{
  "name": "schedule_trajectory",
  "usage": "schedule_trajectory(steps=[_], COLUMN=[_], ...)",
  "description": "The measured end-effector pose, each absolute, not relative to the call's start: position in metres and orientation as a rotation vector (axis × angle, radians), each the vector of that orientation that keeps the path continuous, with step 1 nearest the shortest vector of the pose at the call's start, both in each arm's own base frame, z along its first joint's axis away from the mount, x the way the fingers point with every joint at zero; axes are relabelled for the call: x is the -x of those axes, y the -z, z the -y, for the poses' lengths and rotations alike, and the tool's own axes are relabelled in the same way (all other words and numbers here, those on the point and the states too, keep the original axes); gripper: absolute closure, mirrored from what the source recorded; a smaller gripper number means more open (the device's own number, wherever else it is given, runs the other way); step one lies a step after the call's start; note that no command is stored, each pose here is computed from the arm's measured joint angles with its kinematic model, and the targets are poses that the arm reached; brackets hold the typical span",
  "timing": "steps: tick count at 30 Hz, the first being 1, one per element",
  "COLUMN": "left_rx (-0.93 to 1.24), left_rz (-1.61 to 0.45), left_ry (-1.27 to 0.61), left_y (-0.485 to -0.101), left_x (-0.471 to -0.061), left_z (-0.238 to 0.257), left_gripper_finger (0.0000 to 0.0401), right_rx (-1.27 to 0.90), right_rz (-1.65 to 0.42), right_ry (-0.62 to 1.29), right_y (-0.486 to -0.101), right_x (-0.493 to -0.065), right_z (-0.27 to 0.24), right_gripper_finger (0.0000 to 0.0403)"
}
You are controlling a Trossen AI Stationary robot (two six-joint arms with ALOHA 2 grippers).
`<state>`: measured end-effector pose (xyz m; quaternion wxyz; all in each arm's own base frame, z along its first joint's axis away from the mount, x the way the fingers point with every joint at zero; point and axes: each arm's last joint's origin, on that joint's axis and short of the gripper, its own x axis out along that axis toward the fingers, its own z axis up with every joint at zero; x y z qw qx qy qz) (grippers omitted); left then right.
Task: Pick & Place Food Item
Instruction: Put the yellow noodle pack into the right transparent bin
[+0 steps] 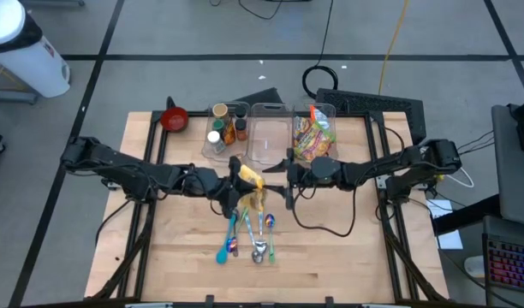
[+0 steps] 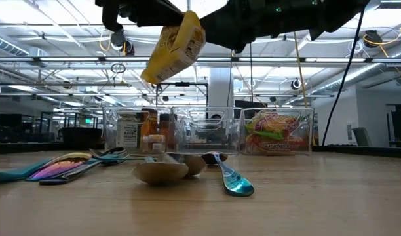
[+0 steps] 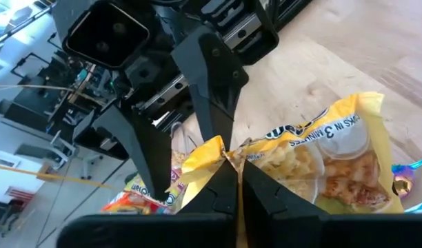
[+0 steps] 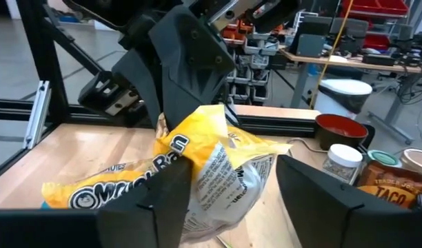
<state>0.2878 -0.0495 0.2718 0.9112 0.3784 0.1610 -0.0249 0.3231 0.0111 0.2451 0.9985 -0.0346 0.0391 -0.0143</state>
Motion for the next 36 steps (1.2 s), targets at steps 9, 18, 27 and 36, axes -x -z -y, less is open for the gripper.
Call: schedule_trajectory(steps=[9, 18, 27, 36], left_rx=[-0.764, -0.734, -0.485, -0.440], left_rz=[-0.314, -0.313, -0.261, -0.211], left_ry=[0.047, 0.038, -0.011, -0.022], left_y=[-0.273, -0.274, -0.278, -0.290], left_x=[-0.288, -0.288, -0.290, -0.283], left_z=[0.050, 0.050, 0.050, 0.053], left_gripper_finger=[0.0386, 0.0375, 0.0312, 0.0174], right_rx=[0.082, 0.134, 0.137, 0.135], right_rz=[-0.074, -0.072, -0.072, -0.100], right_ry=[-0.052, -0.051, -0.047, -0.046], right_y=[-0.246, -0.246, -0.246, -0.248], right_x=[-0.323, -0.323, -0.323, -0.319], right_z=[-0.013, -0.013, -0.013, -0.012], right_gripper_finger=[0.0292, 0.0397, 0.0402, 0.0403])
